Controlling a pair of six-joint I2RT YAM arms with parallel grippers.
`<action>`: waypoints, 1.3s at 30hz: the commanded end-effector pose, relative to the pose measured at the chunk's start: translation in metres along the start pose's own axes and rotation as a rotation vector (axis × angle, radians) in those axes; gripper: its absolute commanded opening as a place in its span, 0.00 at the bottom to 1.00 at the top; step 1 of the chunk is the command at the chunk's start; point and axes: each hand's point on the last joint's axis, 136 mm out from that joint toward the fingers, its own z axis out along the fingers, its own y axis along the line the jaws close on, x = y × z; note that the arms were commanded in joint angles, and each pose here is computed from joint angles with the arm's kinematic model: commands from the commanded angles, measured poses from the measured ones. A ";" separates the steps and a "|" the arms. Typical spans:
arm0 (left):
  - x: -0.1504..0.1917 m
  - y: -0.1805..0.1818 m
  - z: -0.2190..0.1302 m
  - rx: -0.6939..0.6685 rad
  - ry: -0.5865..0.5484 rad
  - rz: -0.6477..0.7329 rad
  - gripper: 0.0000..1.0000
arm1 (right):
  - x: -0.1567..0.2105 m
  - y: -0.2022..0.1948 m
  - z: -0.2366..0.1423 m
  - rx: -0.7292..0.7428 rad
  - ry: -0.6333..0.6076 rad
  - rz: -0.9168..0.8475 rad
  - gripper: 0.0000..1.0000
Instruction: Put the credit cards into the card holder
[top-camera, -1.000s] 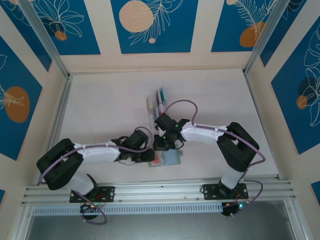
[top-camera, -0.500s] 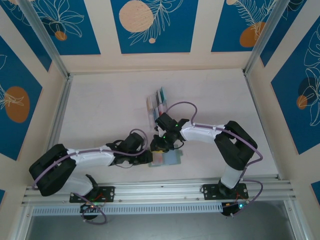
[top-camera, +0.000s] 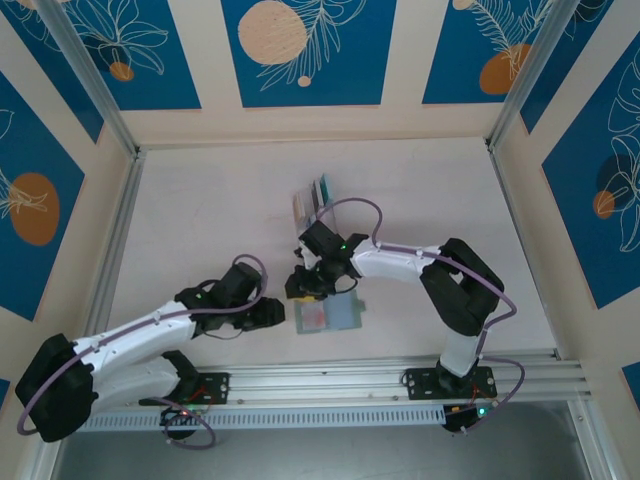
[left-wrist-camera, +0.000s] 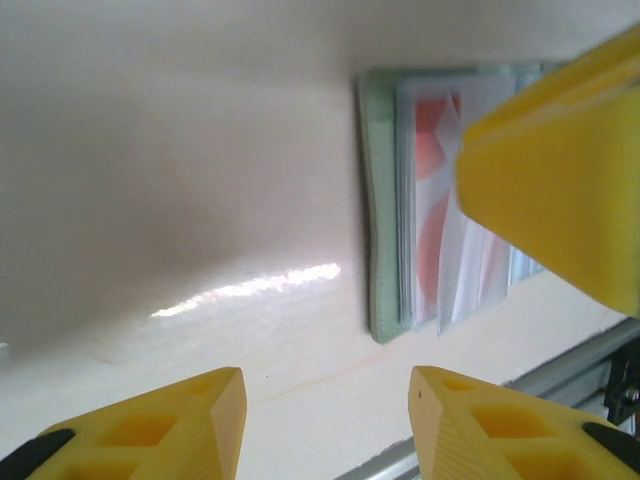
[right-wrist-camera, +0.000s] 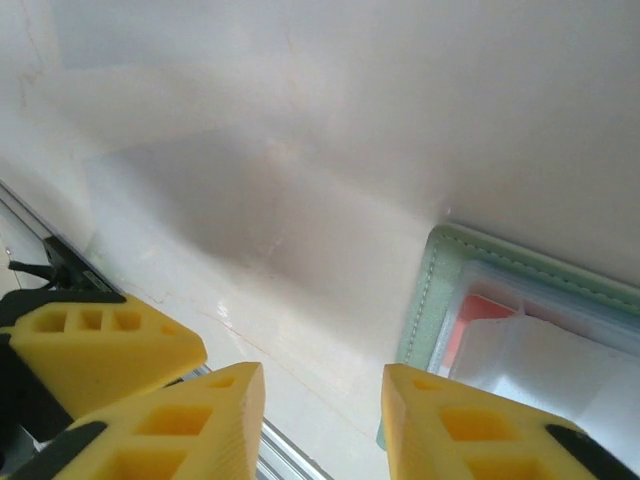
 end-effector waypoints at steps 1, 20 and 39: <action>-0.018 -0.004 -0.020 -0.003 -0.027 0.026 0.48 | -0.018 0.010 -0.047 0.033 -0.076 -0.082 0.42; -0.178 -0.098 -0.001 0.282 -0.073 0.027 0.32 | -0.130 -0.046 -0.137 0.160 -0.238 -0.027 0.34; -0.207 -0.086 0.052 0.297 -0.002 -0.032 0.30 | -0.158 -0.046 -0.104 0.111 -0.184 -0.035 0.35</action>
